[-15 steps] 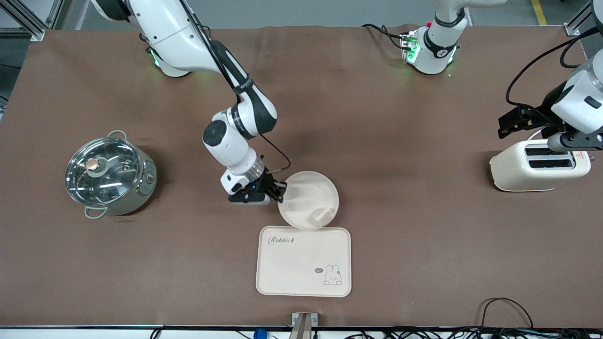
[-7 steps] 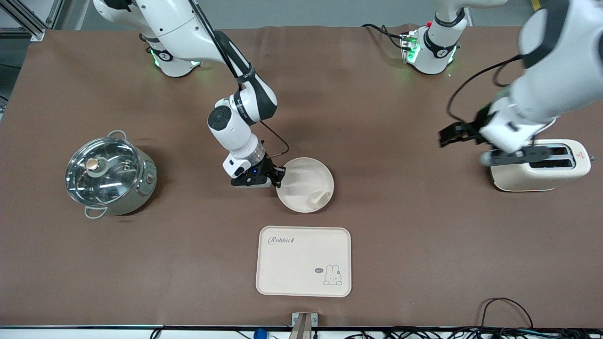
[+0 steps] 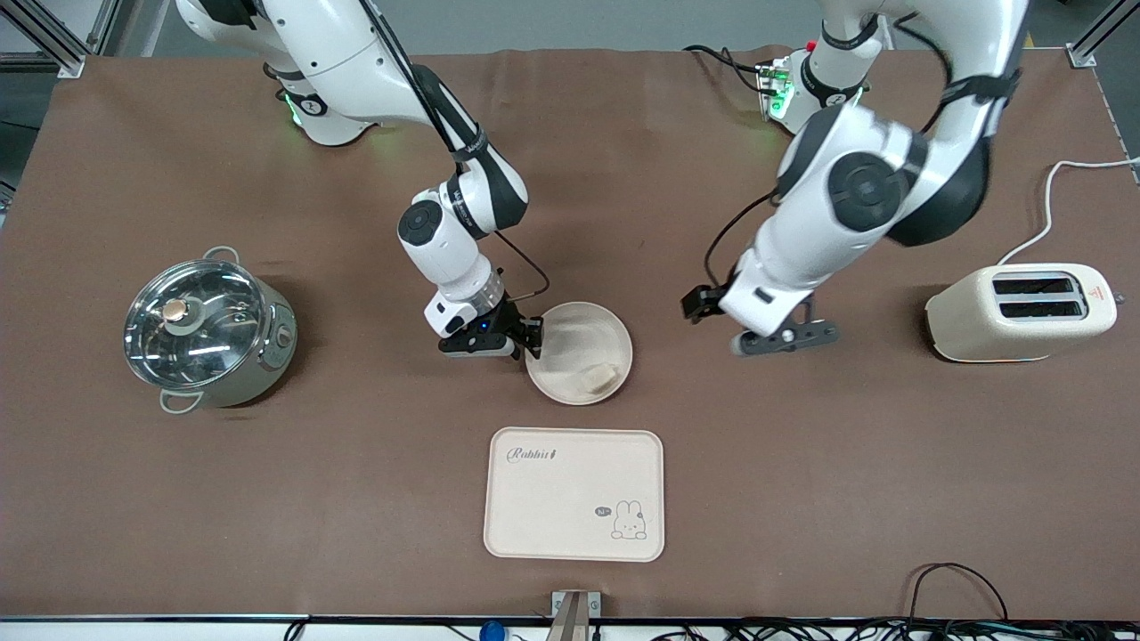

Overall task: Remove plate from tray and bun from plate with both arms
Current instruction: 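Lift the plate off the tray while the left gripper reaches toward it, then set the plate down while the left gripper grasps the bun, then lift the bun off the plate with the left gripper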

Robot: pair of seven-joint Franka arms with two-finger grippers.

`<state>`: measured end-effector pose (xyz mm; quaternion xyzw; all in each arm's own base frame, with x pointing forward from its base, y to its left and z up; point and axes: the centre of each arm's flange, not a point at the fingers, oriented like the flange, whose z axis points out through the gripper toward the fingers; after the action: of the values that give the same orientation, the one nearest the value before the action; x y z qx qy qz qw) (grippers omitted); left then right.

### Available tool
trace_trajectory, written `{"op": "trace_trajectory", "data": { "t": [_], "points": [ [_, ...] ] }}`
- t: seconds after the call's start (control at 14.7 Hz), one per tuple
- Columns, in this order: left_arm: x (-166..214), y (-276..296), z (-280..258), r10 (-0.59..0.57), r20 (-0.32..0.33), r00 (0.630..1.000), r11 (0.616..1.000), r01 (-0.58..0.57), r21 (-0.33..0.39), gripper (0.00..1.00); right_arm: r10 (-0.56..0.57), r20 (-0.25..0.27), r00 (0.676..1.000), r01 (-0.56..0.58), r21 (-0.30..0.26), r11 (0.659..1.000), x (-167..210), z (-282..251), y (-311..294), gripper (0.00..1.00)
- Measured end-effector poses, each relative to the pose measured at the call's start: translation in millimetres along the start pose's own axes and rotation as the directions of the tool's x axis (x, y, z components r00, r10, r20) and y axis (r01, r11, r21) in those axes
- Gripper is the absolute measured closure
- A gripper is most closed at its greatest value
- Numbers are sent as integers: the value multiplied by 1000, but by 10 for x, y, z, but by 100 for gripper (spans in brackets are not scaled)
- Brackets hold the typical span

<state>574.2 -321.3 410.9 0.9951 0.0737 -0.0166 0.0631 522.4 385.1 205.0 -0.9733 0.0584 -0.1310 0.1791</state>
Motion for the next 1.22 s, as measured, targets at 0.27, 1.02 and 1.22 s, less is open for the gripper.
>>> {"op": "trace_trajectory", "data": {
  "t": [0.27,1.02,1.22],
  "points": [
    [-38,402,657,42,-71,997,999,-43,-26,0,82,36,996,-81,-5,997,132,-147,-2,3],
    [-271,1133,1973,-56,-115,992,983,34,-180,0,37,178,983,-19,-99,995,1836,-2744,1681,0],
    [-316,1161,2256,-52,-110,993,982,31,-185,0,-7,221,975,44,-166,985,1978,-3626,2192,0]
  ]
}}
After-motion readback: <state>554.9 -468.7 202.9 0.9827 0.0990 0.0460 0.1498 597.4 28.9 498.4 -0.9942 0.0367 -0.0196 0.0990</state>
